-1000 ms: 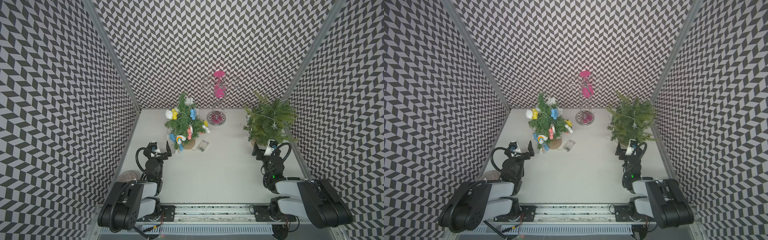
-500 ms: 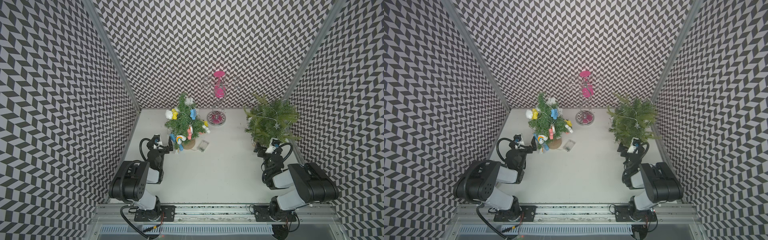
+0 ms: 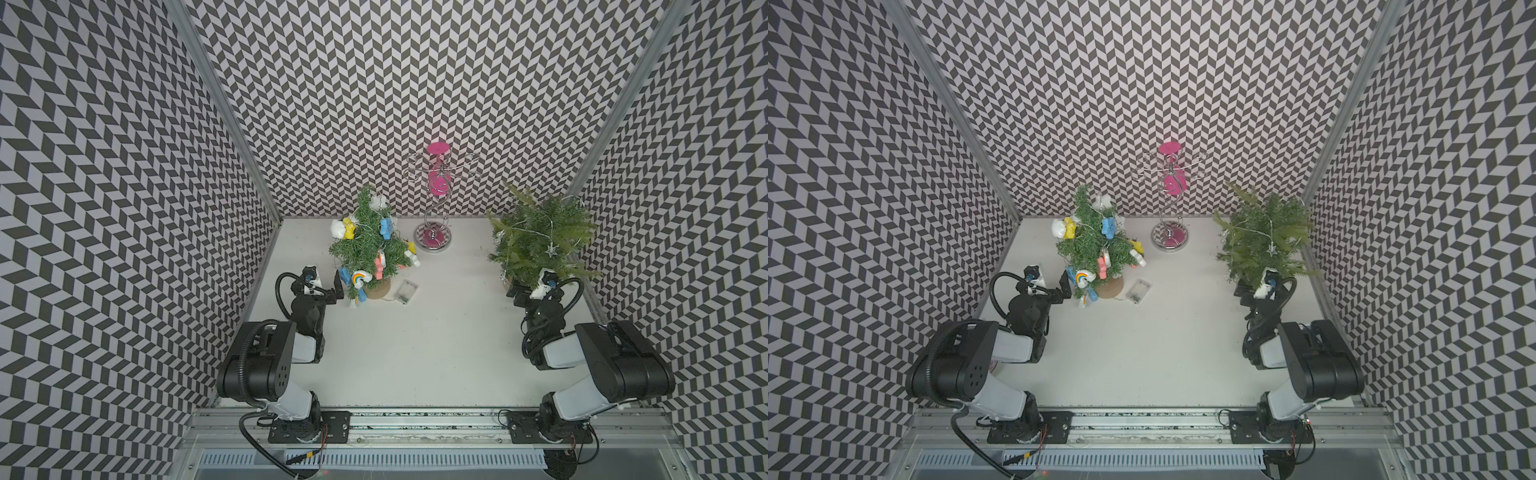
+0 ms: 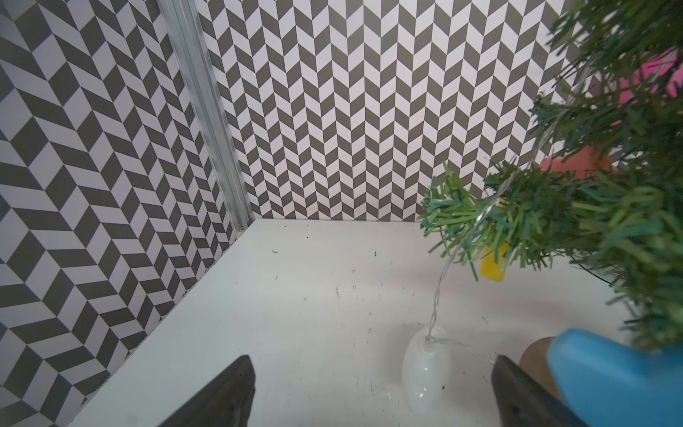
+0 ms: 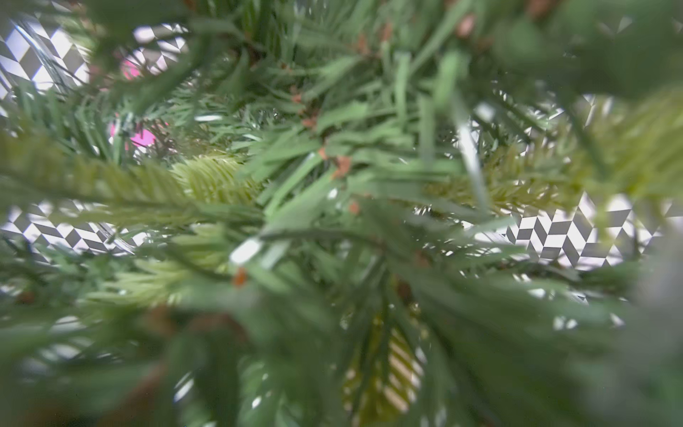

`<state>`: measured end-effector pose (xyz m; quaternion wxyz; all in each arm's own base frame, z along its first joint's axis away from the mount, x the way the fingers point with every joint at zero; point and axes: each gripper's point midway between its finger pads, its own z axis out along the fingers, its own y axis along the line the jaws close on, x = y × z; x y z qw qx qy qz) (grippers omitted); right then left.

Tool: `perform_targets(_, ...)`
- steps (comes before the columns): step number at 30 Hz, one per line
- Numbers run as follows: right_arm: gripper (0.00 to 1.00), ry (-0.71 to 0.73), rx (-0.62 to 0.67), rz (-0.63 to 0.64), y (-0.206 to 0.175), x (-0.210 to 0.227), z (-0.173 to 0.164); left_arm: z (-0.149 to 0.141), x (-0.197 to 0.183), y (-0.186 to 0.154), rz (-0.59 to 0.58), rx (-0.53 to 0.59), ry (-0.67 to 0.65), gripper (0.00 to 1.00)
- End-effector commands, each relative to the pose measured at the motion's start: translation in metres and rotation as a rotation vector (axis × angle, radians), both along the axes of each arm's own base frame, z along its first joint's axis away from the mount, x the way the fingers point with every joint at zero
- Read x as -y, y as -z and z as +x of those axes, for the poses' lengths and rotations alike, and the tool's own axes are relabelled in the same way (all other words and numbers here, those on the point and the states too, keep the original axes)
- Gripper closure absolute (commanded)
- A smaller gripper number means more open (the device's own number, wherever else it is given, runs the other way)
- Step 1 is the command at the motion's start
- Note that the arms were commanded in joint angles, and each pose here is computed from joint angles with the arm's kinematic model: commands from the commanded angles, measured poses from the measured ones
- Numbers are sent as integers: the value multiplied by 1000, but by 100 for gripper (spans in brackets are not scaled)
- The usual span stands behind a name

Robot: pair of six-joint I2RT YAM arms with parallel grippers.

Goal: Wrap string light around the christmas tree
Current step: Reset both arms

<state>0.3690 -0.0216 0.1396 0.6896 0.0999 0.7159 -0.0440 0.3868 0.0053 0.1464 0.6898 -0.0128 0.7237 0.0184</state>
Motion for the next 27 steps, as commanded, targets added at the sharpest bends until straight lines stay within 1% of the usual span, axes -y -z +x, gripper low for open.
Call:
perform_targets(1, 1, 24, 60, -2, -13, 2, 1, -1, 3, 0, -4, 0, 13, 0)
perform_targets(9, 1, 30, 71, -3, -15, 2, -2, -1, 3, 0, -4, 0, 13, 0)
perform_targets(10, 1, 30, 97, -10, -22, 2, -6, -1, 3, 1, -4, -1, 13, 0)
perform_targets(12, 1, -1, 134, -26, -41, -4, -22, -1, 3, 1, -5, -1, 13, 0)
perform_targets(13, 1, -46, 107, -35, -44, -11, -26, -1, 3, 0, -4, 0, 13, 0)
perform_targets(14, 1, -71, 113, -31, -50, -13, -27, -1, 3, 1, -3, -1, 13, 0)
perform_targets(16, 1, -85, 137, -38, -48, -14, -28, -1, 3, 0, -4, 0, 13, 0)
perform_targets(17, 1, -76, 124, -29, -39, -13, -24, -1, 3, 0, -4, -1, 13, 0)
perform_targets(18, 1, -69, 84, -29, -26, -12, -16, -1, 3, 1, -3, -2, 13, 0)
perform_targets(20, 1, -85, 99, -54, -20, -18, 1, -1, 3, 0, -3, 1, 13, 0)
perform_targets(21, 1, -72, 20, -53, -8, -18, 4, -1, 3, 0, -4, 0, 13, 0)
perform_targets(22, 1, -62, -28, -31, -9, -14, 16, -1, 3, 0, -3, 0, 13, 0)
perform_targets(23, 1, -64, 21, -27, -15, -13, 14, -1, 3, 1, -3, -2, 13, 0)
perform_targets(24, 1, -67, 81, -40, -18, -14, 2, -1, 3, 1, -2, -1, 14, 0)
perform_targets(25, 1, -60, 66, -47, -14, -15, 0, -1, 3, 0, -3, 0, 13, 0)
perform_targets(27, 1, -48, 12, -40, -13, -14, 11, -1, 3, 0, -2, 2, 13, 0)
